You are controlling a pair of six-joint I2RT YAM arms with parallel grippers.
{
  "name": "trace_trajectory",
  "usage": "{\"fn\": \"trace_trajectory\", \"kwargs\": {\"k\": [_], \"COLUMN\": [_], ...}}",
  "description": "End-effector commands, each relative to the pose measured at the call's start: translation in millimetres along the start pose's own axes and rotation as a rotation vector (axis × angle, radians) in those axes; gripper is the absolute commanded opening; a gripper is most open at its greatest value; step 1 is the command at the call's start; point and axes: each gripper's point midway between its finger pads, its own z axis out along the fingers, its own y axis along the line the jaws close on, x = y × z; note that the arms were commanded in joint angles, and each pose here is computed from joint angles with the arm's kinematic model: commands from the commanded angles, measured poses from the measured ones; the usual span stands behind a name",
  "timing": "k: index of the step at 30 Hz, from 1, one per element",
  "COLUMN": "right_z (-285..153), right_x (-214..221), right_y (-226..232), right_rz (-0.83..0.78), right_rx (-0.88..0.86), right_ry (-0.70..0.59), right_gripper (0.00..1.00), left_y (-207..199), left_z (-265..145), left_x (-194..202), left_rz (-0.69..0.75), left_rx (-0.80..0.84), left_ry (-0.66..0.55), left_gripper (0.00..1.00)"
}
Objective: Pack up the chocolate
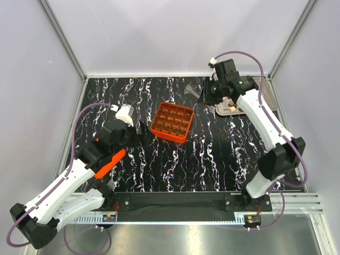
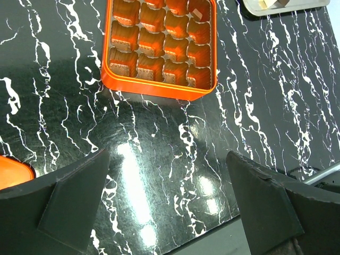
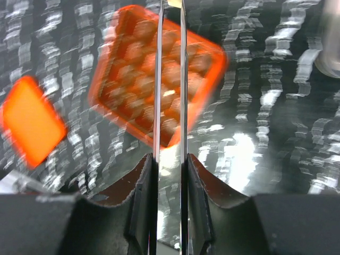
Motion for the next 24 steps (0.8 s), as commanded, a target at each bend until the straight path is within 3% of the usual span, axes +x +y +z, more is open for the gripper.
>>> {"fn": "trace_trajectory", "kwargs": {"k": [1,11,24], "right_z": [-35,-9,40], "right_x": [-1,28,54], "right_y": [31,45,25], "right_rz": [0.021,0.050,0.044], "right_rx": [-0.141,-0.267,-0.167], "right_ry": [-0.075,0.004,0.094], "right_gripper": [0.25,0.25,0.26], "left_y": [-8,-11,-9], "left_z": [-13,-14,-15], "left_x": [-26,-25,-27], "left_rz": [0.003,-0.017,-0.011], "left_rx": [0.019,0.037,0.023], "left_ry": [-0.088,-0.089,-0.093], "left_gripper": [0.99,0.99,0.99]}}
